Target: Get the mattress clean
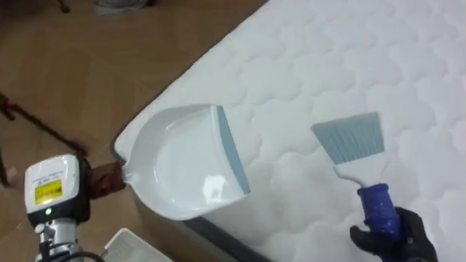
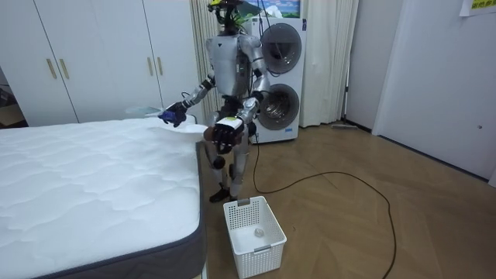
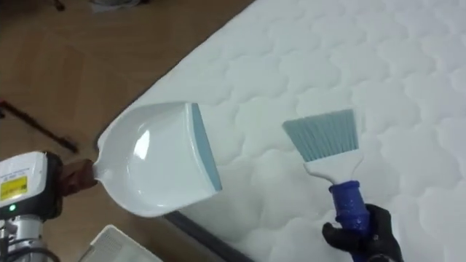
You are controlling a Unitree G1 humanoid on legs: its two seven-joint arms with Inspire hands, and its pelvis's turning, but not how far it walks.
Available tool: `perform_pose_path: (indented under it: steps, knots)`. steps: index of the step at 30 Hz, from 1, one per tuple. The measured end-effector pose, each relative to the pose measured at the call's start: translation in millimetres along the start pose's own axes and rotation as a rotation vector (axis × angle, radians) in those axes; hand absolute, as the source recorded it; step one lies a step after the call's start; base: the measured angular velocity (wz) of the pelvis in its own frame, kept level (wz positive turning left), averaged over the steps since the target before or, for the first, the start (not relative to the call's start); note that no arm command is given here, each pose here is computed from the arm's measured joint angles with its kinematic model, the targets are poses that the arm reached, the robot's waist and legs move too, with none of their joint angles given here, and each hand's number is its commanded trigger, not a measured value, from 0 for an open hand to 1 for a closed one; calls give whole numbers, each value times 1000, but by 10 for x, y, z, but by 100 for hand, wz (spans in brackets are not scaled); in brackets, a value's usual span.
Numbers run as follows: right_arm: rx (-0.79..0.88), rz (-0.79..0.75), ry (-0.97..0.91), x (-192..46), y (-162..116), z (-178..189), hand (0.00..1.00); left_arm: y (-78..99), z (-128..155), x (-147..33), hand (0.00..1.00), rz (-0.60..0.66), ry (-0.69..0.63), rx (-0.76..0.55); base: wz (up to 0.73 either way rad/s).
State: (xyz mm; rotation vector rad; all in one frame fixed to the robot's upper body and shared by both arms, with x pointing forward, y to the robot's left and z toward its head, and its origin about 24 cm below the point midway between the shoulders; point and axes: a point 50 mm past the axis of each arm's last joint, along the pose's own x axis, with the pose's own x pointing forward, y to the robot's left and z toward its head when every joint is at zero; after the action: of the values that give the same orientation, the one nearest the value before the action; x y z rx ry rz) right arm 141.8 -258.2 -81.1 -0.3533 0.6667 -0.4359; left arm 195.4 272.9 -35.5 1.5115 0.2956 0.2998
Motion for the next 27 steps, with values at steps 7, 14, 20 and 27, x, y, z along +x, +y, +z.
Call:
perform_pose_path:
  steps: [7,14,20,27]
  knots:
    - [25,9,-73,51,30,168,0,-126,26,-75,100,-91,33,-44,-59]
    - [10,6,-96,52,-11,178,0,-184,162,-123,100,-154,-45,-33,-28]
    - [-21,36,-135,36,20,255,0,-219,121,-205,100,-178,-38,-32,-85]
    - [-49,80,-172,31,77,353,0,-263,92,-283,100,-205,-29,-54,-85]
